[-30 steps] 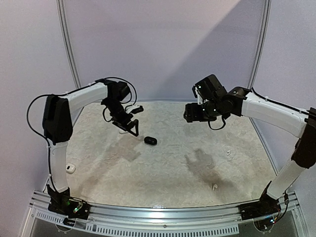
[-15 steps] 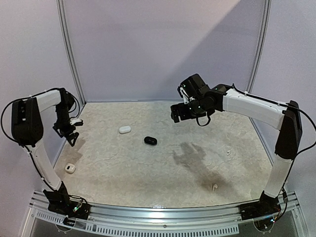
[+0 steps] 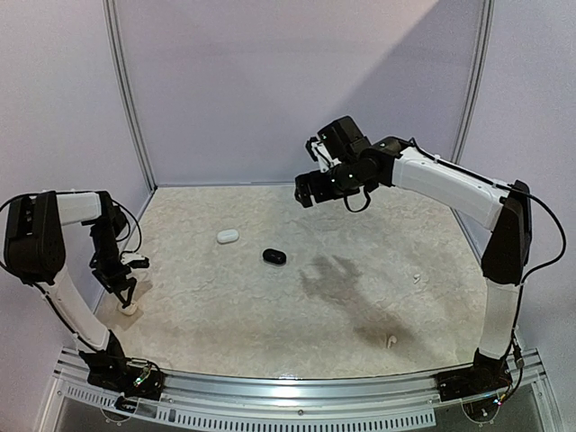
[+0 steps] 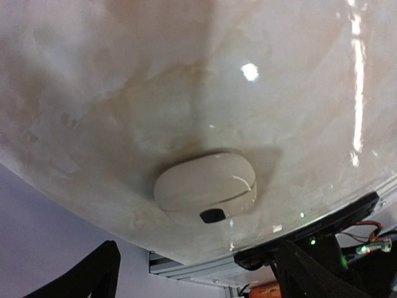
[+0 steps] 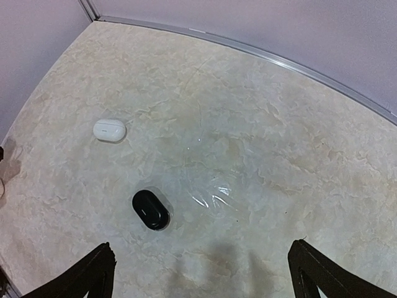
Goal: Insert the wireless bluetooth earbuds into the charging case
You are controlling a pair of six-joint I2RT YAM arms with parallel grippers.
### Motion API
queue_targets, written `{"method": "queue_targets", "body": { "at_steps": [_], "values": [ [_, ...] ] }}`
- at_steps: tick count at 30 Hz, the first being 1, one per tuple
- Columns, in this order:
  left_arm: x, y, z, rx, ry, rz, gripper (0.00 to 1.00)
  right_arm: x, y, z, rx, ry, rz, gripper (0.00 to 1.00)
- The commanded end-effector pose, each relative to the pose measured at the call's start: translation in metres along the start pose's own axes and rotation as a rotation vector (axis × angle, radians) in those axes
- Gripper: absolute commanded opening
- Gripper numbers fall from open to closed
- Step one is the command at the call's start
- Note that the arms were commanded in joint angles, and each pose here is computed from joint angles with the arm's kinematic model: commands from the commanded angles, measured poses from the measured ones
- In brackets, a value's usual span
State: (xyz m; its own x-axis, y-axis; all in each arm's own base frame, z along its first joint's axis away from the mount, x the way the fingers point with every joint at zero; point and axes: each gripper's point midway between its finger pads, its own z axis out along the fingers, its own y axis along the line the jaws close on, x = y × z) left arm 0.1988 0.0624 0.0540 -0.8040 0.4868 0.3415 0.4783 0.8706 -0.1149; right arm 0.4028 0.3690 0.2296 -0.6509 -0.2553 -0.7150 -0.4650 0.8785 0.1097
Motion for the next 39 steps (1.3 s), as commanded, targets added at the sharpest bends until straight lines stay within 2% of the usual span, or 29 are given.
{"method": "queue_targets", "body": {
  "at_steps": [1, 4, 10, 13, 16, 20, 24, 26, 31, 34, 39],
  "values": [
    [-0.025, 0.002, 0.015, 0.025, -0.121, -0.052, 0.9, -0.003, 0.003, -0.003, 0.039, 0.008, -0.021, 0.99],
    [-0.031, -0.004, 0.023, 0.039, -0.164, -0.063, 0.92, 0.001, 0.003, -0.006, 0.051, -0.005, -0.004, 0.99],
    [-0.024, 0.006, 0.033, -0.04, -0.119, -0.087, 0.93, 0.029, -0.008, -0.005, 0.097, 0.026, -0.004, 0.99],
    [-0.02, 0.018, 0.036, -0.109, -0.096, -0.093, 0.9, 0.041, -0.015, -0.01, 0.111, 0.025, 0.004, 0.99],
    [-0.018, 0.014, 0.036, -0.085, -0.081, -0.094, 0.86, 0.05, -0.022, -0.017, 0.122, 0.017, 0.012, 0.99],
    [-0.018, 0.007, 0.039, -0.066, -0.101, -0.07, 0.85, 0.057, -0.029, -0.022, 0.142, 0.017, 0.005, 0.99],
    [-0.023, 0.015, 0.04, -0.085, -0.097, -0.109, 0.77, 0.057, -0.028, -0.02, 0.144, 0.031, -0.04, 0.99],
    [-0.023, 0.015, 0.043, -0.078, -0.086, -0.124, 0.76, 0.059, -0.029, -0.017, 0.152, 0.046, -0.056, 0.99],
    [-0.024, 0.01, 0.045, -0.055, -0.103, -0.127, 0.64, 0.058, -0.03, -0.015, 0.161, 0.042, -0.082, 0.99],
    [-0.021, 0.0, 0.045, -0.014, -0.097, -0.114, 0.6, 0.058, -0.029, -0.013, 0.158, 0.041, -0.096, 0.99],
    [-0.021, -0.003, 0.047, 0.003, -0.1, -0.108, 0.43, 0.054, -0.027, -0.011, 0.155, 0.033, -0.112, 0.99]
  ]
}}
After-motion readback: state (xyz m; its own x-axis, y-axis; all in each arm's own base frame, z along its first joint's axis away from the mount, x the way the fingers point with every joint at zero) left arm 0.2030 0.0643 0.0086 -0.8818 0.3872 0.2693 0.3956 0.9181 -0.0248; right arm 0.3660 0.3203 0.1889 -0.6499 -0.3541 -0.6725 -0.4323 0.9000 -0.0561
